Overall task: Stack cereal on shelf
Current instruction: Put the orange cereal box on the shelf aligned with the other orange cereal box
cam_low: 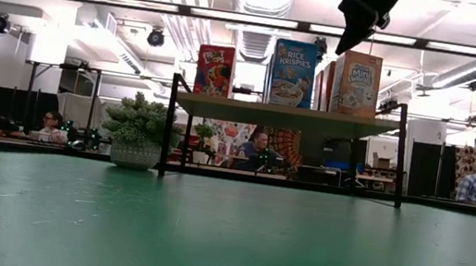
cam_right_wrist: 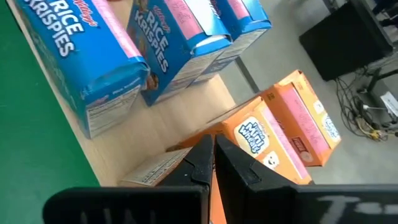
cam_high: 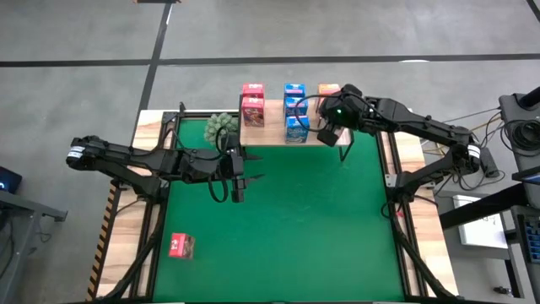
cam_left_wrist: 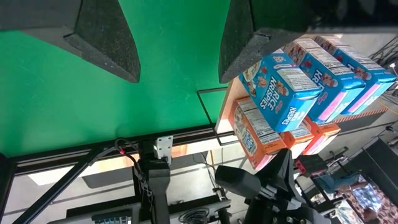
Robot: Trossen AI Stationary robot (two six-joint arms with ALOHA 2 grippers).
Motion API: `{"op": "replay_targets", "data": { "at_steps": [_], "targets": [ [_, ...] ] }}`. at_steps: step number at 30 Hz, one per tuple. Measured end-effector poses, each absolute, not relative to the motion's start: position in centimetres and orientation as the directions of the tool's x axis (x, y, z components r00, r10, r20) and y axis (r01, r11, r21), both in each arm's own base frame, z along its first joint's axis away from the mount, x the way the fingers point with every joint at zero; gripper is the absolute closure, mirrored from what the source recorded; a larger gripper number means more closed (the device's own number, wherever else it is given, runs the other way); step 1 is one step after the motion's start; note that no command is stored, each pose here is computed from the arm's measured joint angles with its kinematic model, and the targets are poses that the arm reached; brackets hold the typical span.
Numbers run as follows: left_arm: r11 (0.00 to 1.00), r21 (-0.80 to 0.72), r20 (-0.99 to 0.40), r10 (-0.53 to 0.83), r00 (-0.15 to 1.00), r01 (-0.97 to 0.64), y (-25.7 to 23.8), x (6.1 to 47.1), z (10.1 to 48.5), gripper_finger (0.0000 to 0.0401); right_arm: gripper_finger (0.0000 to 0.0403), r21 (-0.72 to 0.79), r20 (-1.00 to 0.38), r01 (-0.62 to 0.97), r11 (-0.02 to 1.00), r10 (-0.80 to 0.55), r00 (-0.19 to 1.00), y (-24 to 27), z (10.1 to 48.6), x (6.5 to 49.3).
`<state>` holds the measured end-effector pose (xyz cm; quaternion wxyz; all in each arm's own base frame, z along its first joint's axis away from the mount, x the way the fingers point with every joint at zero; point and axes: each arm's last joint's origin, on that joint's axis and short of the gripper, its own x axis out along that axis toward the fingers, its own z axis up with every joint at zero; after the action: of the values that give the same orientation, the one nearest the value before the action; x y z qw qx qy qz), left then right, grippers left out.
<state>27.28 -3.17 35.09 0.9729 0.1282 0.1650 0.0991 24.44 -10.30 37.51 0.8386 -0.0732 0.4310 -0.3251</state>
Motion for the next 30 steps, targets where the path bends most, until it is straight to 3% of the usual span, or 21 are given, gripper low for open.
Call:
{"op": "replay_targets", "data": {
  "at_steps": [22,30],
  "targets": [
    [0.948,0.278,-0.295,0.235,0.926,-0.151,-3.2,27.3,35.1,0.0200,0.0394,-0.352,-0.664,0.457,0.817,-0.562,0.493,-10.0,38.5,24.3],
    [0.949,0.274,-0.295,0.234,0.926,-0.153,-3.2,27.3,35.1,0.0200,0.0394,-0.301,-0.714,0.529,0.794,-0.555,0.427,-9.7,40.9,21.7]
  ]
}}
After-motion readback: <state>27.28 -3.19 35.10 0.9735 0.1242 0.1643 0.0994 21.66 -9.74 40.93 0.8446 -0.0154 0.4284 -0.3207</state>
